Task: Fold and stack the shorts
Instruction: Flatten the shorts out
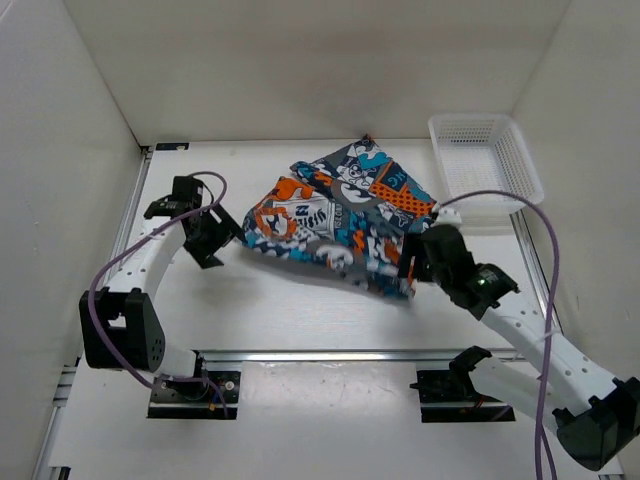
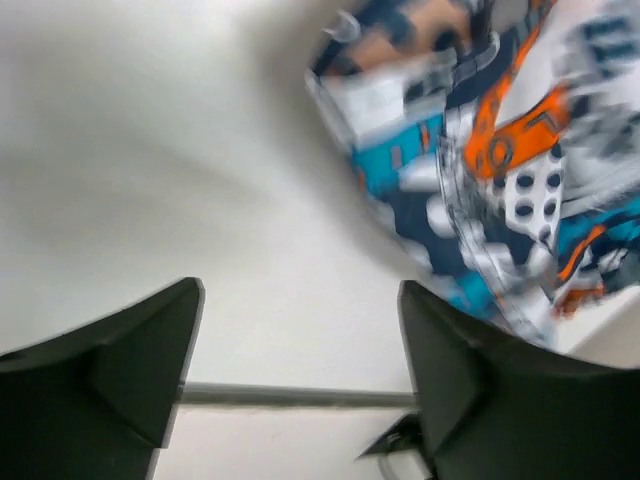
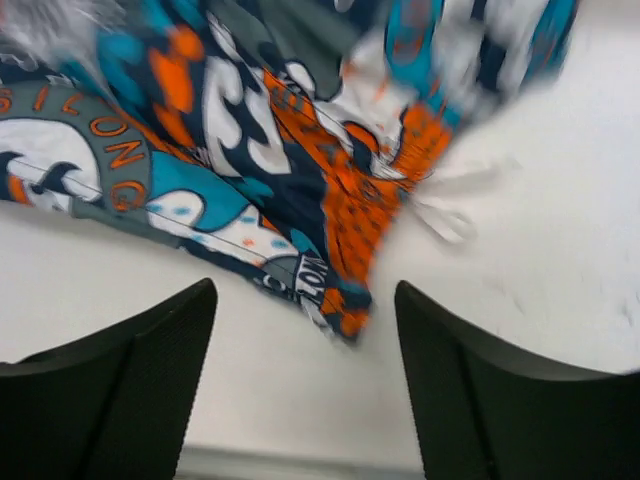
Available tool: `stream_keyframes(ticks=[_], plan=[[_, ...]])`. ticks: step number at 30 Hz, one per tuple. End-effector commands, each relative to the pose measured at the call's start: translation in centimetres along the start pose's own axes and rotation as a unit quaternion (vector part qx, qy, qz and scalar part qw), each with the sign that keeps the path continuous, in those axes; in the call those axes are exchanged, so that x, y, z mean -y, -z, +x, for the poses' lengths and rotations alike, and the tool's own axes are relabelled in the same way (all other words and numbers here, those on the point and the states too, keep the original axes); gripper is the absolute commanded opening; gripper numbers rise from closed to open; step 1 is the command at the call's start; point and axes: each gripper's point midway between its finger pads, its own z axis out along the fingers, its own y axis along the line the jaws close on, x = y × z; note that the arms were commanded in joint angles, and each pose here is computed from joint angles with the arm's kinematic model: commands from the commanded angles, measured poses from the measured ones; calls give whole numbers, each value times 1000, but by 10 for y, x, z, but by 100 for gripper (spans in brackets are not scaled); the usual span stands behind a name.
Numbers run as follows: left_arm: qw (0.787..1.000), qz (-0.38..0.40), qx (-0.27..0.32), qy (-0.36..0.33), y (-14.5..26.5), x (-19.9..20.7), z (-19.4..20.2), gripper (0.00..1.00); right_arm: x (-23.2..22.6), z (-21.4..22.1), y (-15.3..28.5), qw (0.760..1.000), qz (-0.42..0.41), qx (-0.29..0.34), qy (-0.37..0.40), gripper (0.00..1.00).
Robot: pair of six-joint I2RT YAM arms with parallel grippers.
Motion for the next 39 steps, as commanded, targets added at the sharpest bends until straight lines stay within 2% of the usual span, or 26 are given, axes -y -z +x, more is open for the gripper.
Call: stream_keyframes(ticks=[1, 4, 5, 8, 10, 12, 13, 14, 17, 21, 24, 29, 31, 35, 39], plan=[[999, 3, 31, -18, 13, -4, -5, 99, 12, 34, 7, 992, 37, -34, -117, 80], [999, 10, 43, -20, 20, -4, -9, 99, 15, 38, 18, 985, 54, -51, -156, 85], [999, 10, 43, -20, 20, -4, -9, 99, 10, 34, 22, 978, 58, -60, -192, 87], [999, 13, 32, -32, 11, -7, -4, 99, 6, 53, 22, 961, 79, -120, -235, 88], [999, 9, 28, -31, 0, -10, -5, 99, -12, 71, 21, 940, 55, -171, -289, 90], [999, 2, -2, -32, -17, -16, 4, 99, -23, 83, 20, 922, 30, -194, -333, 90], [999, -6, -11, -30, -23, -21, 8, 99, -25, 101, 18, 905, 32, -213, -365, 90], [999, -13, -19, -28, -34, -25, 10, 99, -32, 94, 17, 898, -1, -198, -392, 90], [999, -11, -33, -26, -49, -26, 11, 99, -30, 104, 12, 862, -23, -196, -466, 90], [998, -19, -37, -43, -67, -13, 5, 99, -29, 120, 4, 819, -29, -216, -531, 87], [997, -28, -47, -51, -82, -3, 1, 99, -32, 120, -2, 798, -41, -215, -562, 85], [996, -47, -49, -53, -103, 3, -8, 99, -22, 120, -19, 785, -31, -186, -590, 81], [995, -60, -59, -52, -114, 0, -3, 99, -20, 121, -25, 783, -29, -183, -593, 76], [995, -65, -57, -52, -119, 1, -7, 90, -12, 114, -34, 782, -24, -167, -601, 71], [995, -68, -54, -52, -121, 1, -10, 75, 4, 113, -46, 784, 2, -156, -600, 60]])
